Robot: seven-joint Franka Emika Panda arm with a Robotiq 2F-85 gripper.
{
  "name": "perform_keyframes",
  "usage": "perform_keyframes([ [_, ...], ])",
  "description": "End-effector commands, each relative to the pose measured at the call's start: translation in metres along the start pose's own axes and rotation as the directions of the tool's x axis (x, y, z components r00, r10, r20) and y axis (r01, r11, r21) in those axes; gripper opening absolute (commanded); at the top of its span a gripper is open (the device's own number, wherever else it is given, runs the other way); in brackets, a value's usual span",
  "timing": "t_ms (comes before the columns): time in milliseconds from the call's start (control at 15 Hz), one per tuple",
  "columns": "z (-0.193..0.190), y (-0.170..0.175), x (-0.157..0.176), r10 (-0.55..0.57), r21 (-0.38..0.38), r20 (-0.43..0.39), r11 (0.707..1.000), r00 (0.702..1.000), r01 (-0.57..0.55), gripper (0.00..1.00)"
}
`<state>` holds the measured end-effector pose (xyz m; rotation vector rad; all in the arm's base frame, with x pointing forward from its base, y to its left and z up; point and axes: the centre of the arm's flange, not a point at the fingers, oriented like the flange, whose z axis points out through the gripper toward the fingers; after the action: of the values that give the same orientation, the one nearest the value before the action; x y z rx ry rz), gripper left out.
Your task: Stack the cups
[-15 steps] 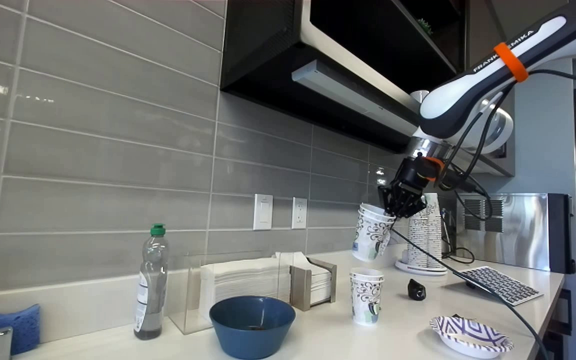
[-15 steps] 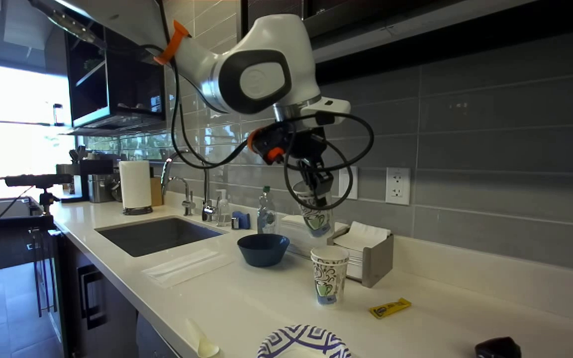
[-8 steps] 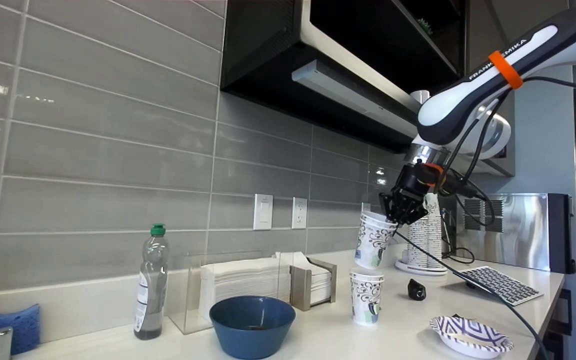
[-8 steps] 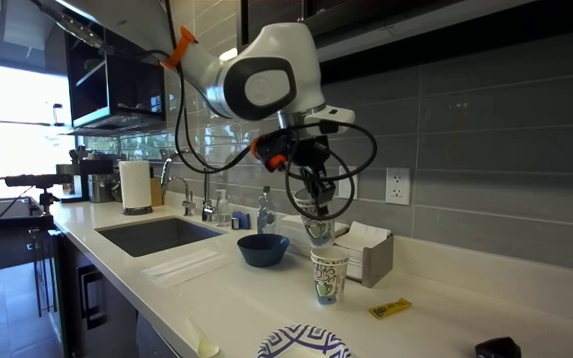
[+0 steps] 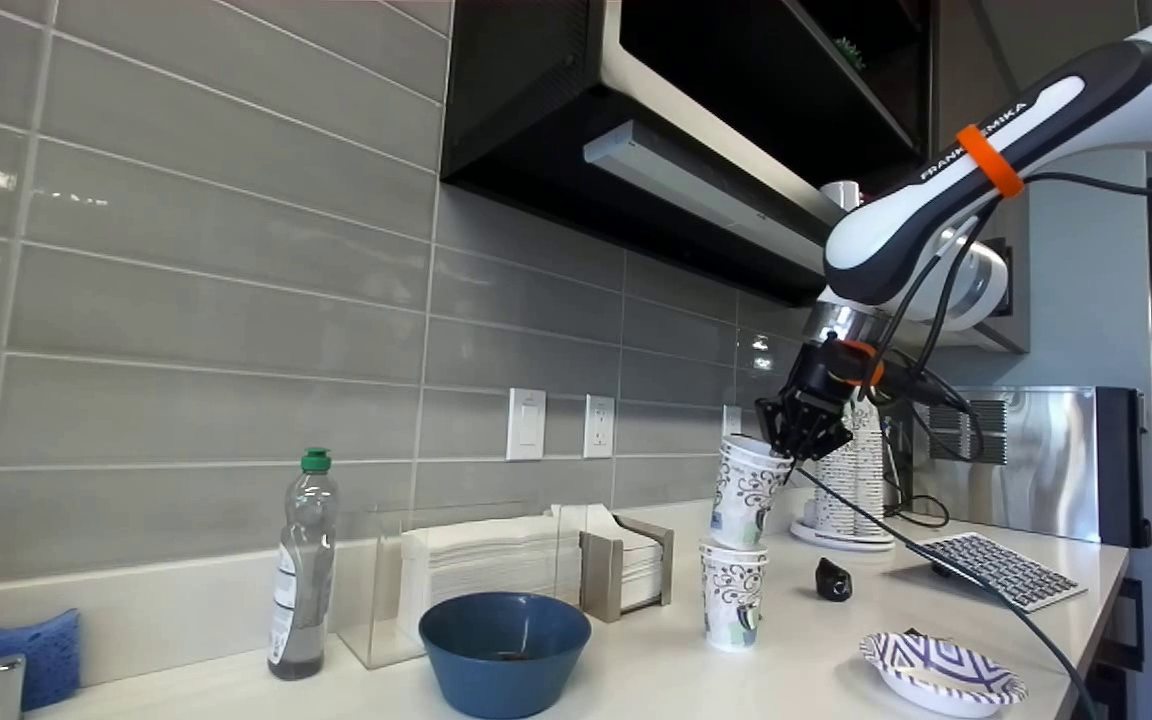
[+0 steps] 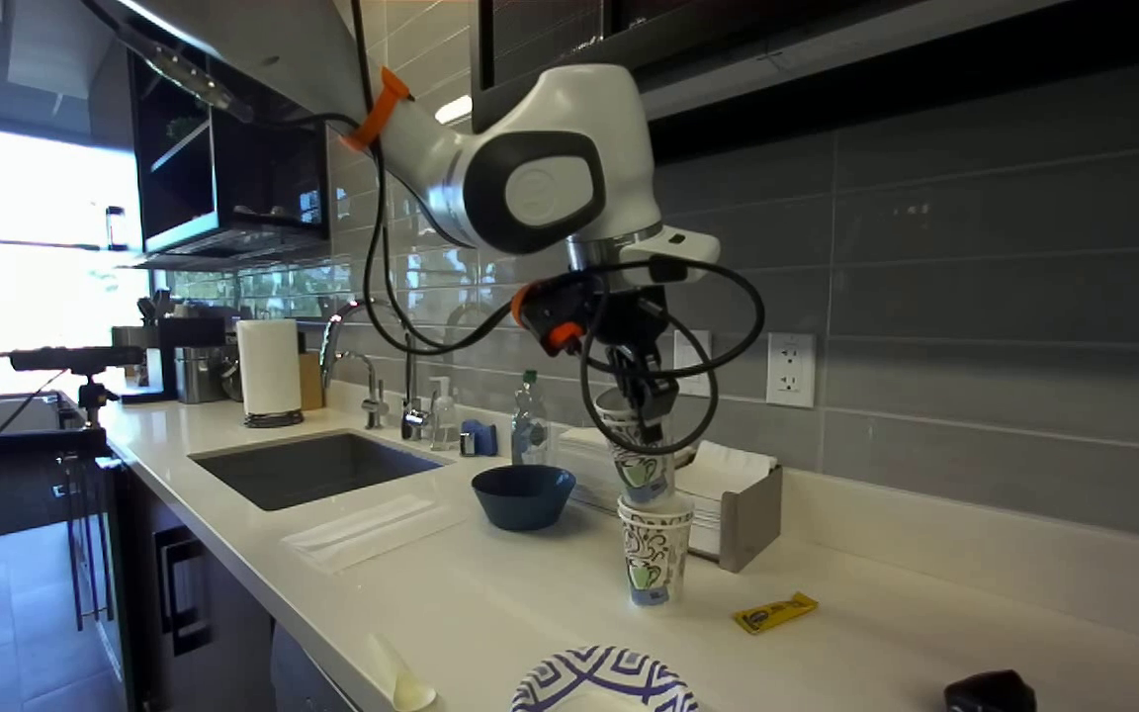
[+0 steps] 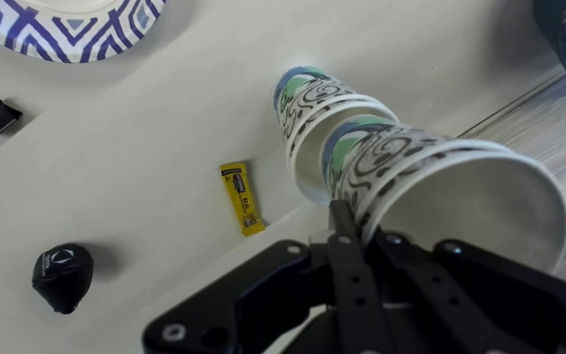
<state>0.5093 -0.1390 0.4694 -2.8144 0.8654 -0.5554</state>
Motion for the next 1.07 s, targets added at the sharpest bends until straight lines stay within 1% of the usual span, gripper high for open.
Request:
perform_keyframes([
  [0,0.0023,-0.0026,0.0119,0.017,-0.005,-0.005,1.000,1.000,-0.017,0.01],
  [467,0.0084,-0.0028,0.0144,0.016,-0.012,0.015,1.000,1.000,-0.015,0.01],
  [533,0.0087,-0.0028,0.0145,0.017,-0.012,0.015,1.000,1.000,-0.017,0.29],
  [600,0.0086,-0.0027,0.0143,0.019,-0.012,0.016,1.000,1.000,-0.019,0.30],
  [667,0.0085,-0.0023,0.0142,0.020,-0.011,0.016,1.000,1.000,-0.020,0.35],
  [1000,0.0036,-0.0019,0.0112,0.023,-0.015,0.002,1.000,1.000,-0.023,0.69],
])
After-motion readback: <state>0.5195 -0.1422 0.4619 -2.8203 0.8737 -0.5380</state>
